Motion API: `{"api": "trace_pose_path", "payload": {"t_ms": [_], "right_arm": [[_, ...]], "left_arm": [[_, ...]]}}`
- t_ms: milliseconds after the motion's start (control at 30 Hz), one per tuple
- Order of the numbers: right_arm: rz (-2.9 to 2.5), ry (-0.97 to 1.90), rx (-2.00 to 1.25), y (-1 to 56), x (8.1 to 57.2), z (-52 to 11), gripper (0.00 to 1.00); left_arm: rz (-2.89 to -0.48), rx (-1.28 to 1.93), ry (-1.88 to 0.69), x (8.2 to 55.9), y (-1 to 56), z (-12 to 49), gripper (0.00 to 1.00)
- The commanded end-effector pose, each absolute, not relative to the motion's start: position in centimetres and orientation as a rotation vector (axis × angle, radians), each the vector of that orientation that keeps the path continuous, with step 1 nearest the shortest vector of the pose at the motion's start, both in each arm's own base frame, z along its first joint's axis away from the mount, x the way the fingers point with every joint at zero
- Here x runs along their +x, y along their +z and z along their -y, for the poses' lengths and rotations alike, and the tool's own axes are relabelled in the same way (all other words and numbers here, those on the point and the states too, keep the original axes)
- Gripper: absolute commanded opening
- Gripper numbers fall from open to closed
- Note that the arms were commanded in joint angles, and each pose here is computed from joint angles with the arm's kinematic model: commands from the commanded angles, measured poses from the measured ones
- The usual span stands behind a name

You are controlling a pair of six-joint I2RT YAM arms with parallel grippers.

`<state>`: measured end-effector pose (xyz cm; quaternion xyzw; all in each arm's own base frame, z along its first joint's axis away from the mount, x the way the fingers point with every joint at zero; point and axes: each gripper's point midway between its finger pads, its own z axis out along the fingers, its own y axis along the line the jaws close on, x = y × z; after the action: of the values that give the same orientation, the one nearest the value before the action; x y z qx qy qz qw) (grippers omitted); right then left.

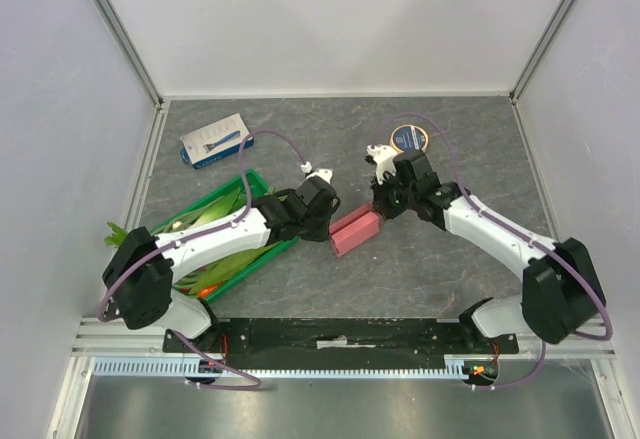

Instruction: Fold the paper box

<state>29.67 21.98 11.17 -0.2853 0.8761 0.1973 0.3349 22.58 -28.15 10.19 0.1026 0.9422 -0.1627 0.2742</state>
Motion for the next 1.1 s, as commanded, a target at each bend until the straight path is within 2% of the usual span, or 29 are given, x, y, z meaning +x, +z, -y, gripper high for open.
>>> {"api": "trace_pose_path", "payload": {"t_ms": [0, 200, 533, 700, 867, 967, 1000, 1067], "right_arm": [[-2.172, 0.535, -0.547, 13.8, 30.0, -21.9, 0.00], [-2.155, 0.514, -0.255, 12.1, 29.1, -20.2, 0.00], [-2.149, 0.436, -0.009, 11.2, 28.4, -18.9, 0.00], [-2.152, 0.439, 0.032, 10.7, 27.8, -19.1, 0.00], [-2.127, 0.414, -0.002, 11.4, 28.0, -18.8, 0.00], [-2.117, 0.399, -0.049, 12.0, 28.2, -18.9, 0.00], [-2.114, 0.395, -0.049, 12.1, 28.2, -18.8, 0.00], [-2.113, 0.390, -0.059, 12.1, 28.2, -18.7, 0.00]], "left_arm": [[-2.460, 0.210, -0.508, 24.8, 12.4, 30.4, 0.02], [-2.470, 0.138, -0.505, 26.1, 12.6, 31.8, 0.02], [-2.486, 0.033, -0.482, 26.5, 12.0, 32.1, 0.02], [-2.459, -0.013, -0.454, 26.4, 12.1, 32.2, 0.02], [-2.437, 0.074, -0.452, 26.2, 12.0, 32.2, 0.02], [-2.420, 0.148, -0.444, 26.0, 12.4, 31.9, 0.13], [-2.410, 0.153, -0.448, 26.1, 12.6, 31.7, 0.23], [-2.387, 0.168, -0.456, 26.0, 13.2, 31.0, 0.32]]}}
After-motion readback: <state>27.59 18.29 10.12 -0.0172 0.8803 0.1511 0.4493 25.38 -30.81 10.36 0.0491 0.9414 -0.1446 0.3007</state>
